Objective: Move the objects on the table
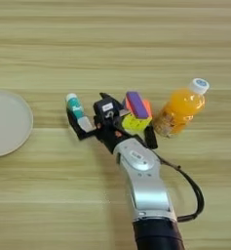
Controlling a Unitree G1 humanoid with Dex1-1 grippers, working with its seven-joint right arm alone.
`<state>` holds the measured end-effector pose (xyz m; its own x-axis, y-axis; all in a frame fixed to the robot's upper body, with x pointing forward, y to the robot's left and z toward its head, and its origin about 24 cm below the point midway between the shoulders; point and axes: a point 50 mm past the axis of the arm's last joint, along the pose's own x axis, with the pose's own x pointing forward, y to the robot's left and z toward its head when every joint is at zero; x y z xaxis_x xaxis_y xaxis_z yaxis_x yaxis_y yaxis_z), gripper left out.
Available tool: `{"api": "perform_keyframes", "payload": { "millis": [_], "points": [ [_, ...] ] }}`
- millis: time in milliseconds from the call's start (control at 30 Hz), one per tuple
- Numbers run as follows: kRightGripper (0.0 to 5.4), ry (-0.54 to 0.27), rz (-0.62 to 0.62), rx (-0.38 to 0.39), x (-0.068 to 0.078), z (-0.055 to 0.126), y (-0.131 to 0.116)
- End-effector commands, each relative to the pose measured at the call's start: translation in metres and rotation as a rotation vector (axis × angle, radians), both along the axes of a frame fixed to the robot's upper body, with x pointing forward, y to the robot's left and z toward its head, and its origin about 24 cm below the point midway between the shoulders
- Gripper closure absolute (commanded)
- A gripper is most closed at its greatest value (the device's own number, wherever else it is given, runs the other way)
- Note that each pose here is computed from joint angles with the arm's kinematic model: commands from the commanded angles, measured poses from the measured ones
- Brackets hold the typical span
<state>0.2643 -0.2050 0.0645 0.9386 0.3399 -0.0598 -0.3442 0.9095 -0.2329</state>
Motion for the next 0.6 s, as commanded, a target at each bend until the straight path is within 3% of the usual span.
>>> {"api": "perform_keyframes", "payload": {
  "millis": [33, 333, 600],
  "points": [
    [0.02, -0.152, 0.089, -0.027, 0.014, 0.040, 0.023],
    [0.02, -0.120, 0.265, -0.030, 0.023, 0.036, 0.075],
    [0.02, -0.068, 0.380, -0.090, 0.039, 0.022, 0.115]
  ]
}}
